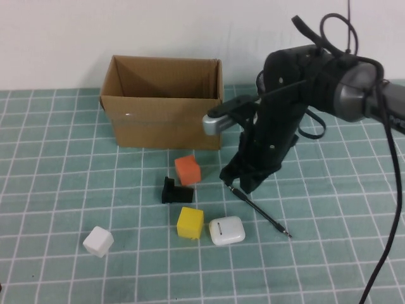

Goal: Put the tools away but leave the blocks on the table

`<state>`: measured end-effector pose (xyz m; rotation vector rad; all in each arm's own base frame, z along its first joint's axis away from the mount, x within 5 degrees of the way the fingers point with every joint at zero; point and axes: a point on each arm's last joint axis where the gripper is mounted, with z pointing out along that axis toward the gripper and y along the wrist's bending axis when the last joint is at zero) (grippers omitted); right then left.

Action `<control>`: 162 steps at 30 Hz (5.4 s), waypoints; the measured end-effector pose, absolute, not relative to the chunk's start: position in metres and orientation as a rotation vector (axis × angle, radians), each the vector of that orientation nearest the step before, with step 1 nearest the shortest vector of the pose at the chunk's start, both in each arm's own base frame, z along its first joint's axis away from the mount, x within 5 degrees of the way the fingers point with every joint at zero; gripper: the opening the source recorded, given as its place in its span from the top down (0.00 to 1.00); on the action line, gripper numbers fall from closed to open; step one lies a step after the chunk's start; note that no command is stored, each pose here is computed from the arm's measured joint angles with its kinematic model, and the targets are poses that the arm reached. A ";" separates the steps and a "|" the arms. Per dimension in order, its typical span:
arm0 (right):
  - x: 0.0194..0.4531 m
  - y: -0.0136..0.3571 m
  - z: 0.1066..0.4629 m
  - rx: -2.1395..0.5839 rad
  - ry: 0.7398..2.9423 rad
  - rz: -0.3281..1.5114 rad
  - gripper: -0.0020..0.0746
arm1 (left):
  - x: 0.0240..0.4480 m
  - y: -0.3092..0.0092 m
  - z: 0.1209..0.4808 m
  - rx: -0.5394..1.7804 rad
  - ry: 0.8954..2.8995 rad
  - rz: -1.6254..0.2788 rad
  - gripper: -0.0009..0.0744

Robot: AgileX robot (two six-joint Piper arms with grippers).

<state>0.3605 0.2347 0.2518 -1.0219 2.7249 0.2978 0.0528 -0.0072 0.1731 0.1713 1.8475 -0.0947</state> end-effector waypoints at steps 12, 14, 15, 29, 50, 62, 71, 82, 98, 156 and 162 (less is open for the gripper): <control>0.361 0.251 0.244 -1.123 2.625 0.249 0.58 | 0.053 -0.007 0.173 0.171 1.848 -0.095 0.99; 0.361 0.256 0.242 -1.145 2.593 0.217 0.58 | 0.053 -0.007 0.173 0.171 1.848 -0.095 0.99; 0.361 0.257 0.241 -1.151 2.585 0.204 0.58 | 0.053 -0.007 0.173 0.171 1.848 -0.095 0.99; 0.368 0.257 0.223 -1.166 2.601 0.143 0.65 | 0.053 -0.007 0.173 0.171 1.848 -0.095 0.99; 0.373 0.259 0.206 -1.173 2.613 0.120 0.74 | 0.053 -0.007 0.173 0.171 1.848 -0.095 0.99; 0.365 0.251 0.250 -1.059 2.565 0.129 0.98 | 0.053 -0.007 0.173 0.171 1.848 -0.095 0.99; 0.345 0.183 0.361 -0.746 2.391 0.084 0.98 | 0.053 -0.007 0.173 0.171 1.848 -0.095 0.99; 0.319 0.104 0.385 -0.362 1.931 0.190 0.98 | 0.053 -0.007 0.173 0.171 1.848 -0.095 0.99; 0.352 0.117 0.335 -0.178 1.240 0.358 0.98 | 0.053 -0.007 0.173 0.171 1.848 -0.095 0.99; 0.178 0.056 0.443 -0.293 1.802 0.111 0.98 | 0.053 -0.007 0.173 0.168 1.848 -0.097 0.99; 0.153 0.035 0.438 -0.299 1.932 -0.060 0.98 | 0.053 -0.007 0.173 0.168 1.848 -0.098 0.99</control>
